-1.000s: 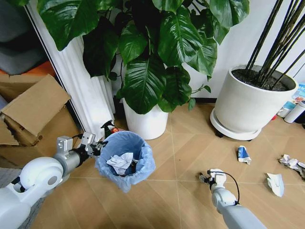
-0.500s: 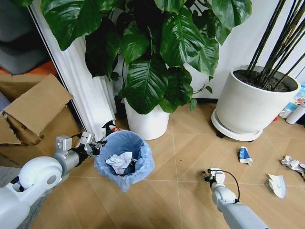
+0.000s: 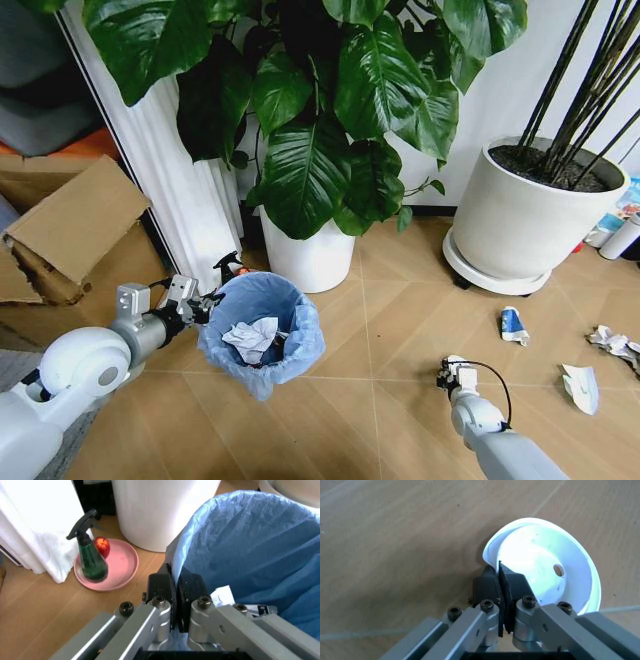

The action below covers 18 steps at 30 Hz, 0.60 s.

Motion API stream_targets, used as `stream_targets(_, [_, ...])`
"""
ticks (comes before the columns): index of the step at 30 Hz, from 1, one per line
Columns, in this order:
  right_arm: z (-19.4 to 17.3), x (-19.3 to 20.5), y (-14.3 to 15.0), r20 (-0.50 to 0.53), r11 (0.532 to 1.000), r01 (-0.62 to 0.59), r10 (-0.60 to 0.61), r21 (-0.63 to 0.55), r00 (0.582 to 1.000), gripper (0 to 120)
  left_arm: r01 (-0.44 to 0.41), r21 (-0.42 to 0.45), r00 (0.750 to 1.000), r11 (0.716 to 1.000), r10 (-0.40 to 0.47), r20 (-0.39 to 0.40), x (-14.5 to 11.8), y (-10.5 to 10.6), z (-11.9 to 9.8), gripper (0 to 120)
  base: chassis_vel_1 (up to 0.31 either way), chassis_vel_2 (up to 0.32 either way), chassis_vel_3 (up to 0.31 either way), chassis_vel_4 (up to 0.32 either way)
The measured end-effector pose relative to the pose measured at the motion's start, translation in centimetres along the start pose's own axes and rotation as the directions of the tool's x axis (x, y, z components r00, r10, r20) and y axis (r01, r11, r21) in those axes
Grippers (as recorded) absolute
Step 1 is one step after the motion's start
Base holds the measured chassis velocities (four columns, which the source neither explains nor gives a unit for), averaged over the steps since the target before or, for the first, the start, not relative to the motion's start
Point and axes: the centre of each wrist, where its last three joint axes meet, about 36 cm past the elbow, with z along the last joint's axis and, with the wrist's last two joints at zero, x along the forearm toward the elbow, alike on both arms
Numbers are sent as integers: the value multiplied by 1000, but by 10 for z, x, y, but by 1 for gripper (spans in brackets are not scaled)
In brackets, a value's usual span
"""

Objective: Pick up the trash bin and place the garbage on the floor into it.

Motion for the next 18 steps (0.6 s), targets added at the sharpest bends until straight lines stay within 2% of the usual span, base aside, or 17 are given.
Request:
stream_targets(10, [-7, 10, -5, 13, 1000, -3, 3, 3, 1000, 0, -1, 8, 1000, 1000, 1, -7, -3, 0, 4, 0, 0, 0, 0, 0])
stream_targets(11, [-13, 13, -9, 63, 1000, 15, -16, 9, 998, 0, -5, 8, 1000, 1000, 5, -9, -4, 0, 4, 0, 0, 0, 0, 0])
stream_targets(13, [-18, 15, -11, 96, 999, 29, -30, 12, 995, 0, -7, 7, 1000, 1000, 7, -13, -5, 0, 5, 0, 0, 0, 0, 0])
stream_targets(14, [-27, 21, -17, 190, 996, 90, -94, 26, 977, 0, -13, 6, 1000, 1000, 13, -23, -7, -1, 7, 0, 0, 0, 0, 0])
stream_targets(15, [-27, 21, -17, 190, 996, 90, -94, 26, 977, 0, -13, 6, 1000, 1000, 13, -23, -7, -1, 7, 0, 0, 0, 0, 0])
stream_targets(17, [-53, 33, -23, 415, 960, 252, -281, 123, 865, 0, -33, 7, 998, 999, 34, -57, -14, -5, 18, 0, 0, 0, 0, 0])
stream_targets(18, [-61, 37, -21, 465, 937, 310, -349, 161, 813, 0, -38, 7, 997, 999, 39, -68, -16, -6, 22, 0, 0, 0, 0, 0])
